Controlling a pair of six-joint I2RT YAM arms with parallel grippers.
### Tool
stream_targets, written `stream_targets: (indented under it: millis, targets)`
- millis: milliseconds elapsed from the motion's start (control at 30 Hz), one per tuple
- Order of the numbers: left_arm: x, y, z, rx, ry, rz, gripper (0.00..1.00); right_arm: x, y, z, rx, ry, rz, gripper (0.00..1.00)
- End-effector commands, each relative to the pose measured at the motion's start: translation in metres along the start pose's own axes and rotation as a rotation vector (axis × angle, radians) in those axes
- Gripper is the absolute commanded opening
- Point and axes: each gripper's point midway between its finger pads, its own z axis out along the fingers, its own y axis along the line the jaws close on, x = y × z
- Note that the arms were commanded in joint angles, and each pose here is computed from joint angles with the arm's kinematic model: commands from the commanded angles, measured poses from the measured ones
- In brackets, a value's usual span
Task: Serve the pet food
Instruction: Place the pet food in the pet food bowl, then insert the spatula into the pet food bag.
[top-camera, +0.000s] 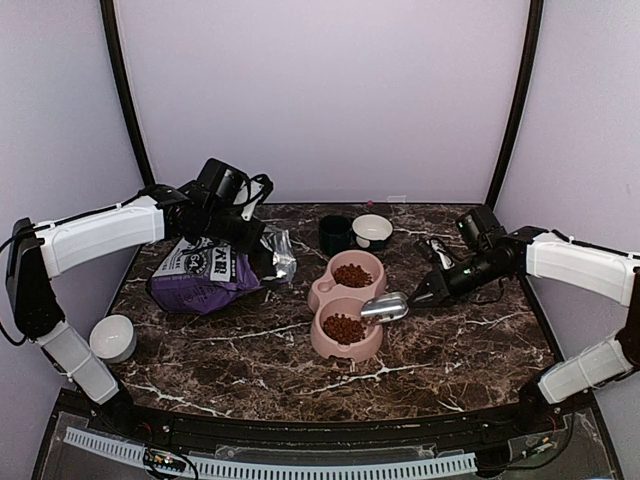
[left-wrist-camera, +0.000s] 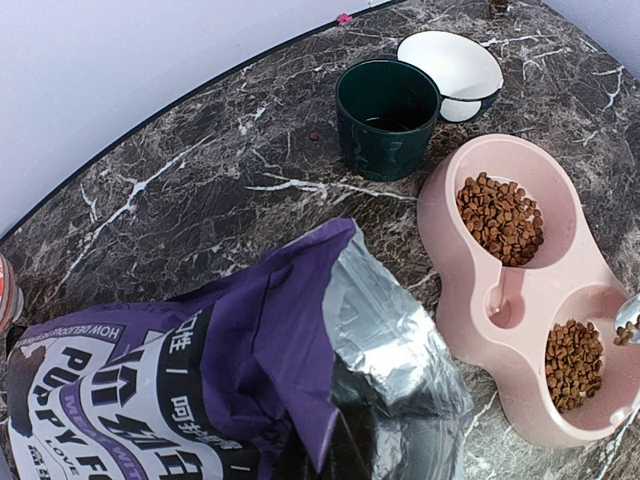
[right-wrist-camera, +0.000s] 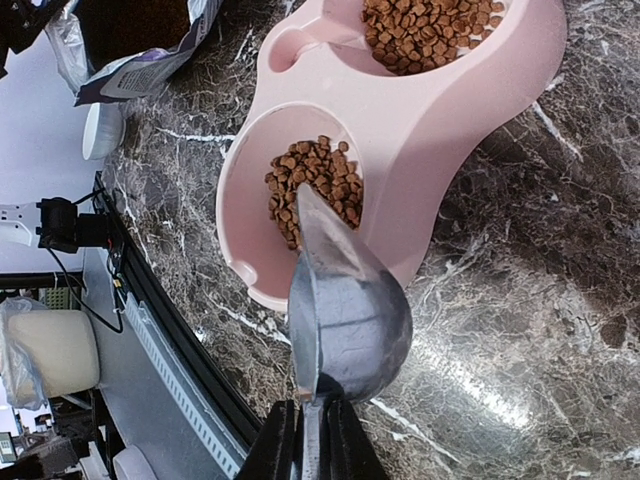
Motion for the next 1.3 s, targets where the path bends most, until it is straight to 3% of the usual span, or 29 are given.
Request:
stream_targets:
  millis: [0,333,667,1267]
  targets:
    - [-0.018,0.011,-0.023,-0.039,-0.081,0.000,0.00,-0.007,0.001,-0.007,0.026,-0.024,-0.034,0.00]
    - [-0.019,0.012,-0.025,-0.040,-0.085,0.001,0.00,-0.014,-0.001,-0.012,0.135,0.014,-0.093,0.00]
    - [-0.025,0.005,-0.034,0.004,-0.111,-0.013,0.00,-0.021,0.013,-0.013,0.136,0.015,-0.140,0.00]
    - [-0.033,-0.007,-0.041,0.081,-0.133,-0.045,0.00,-0.087,0.069,-0.009,-0.049,-0.258,-0.197,0.00]
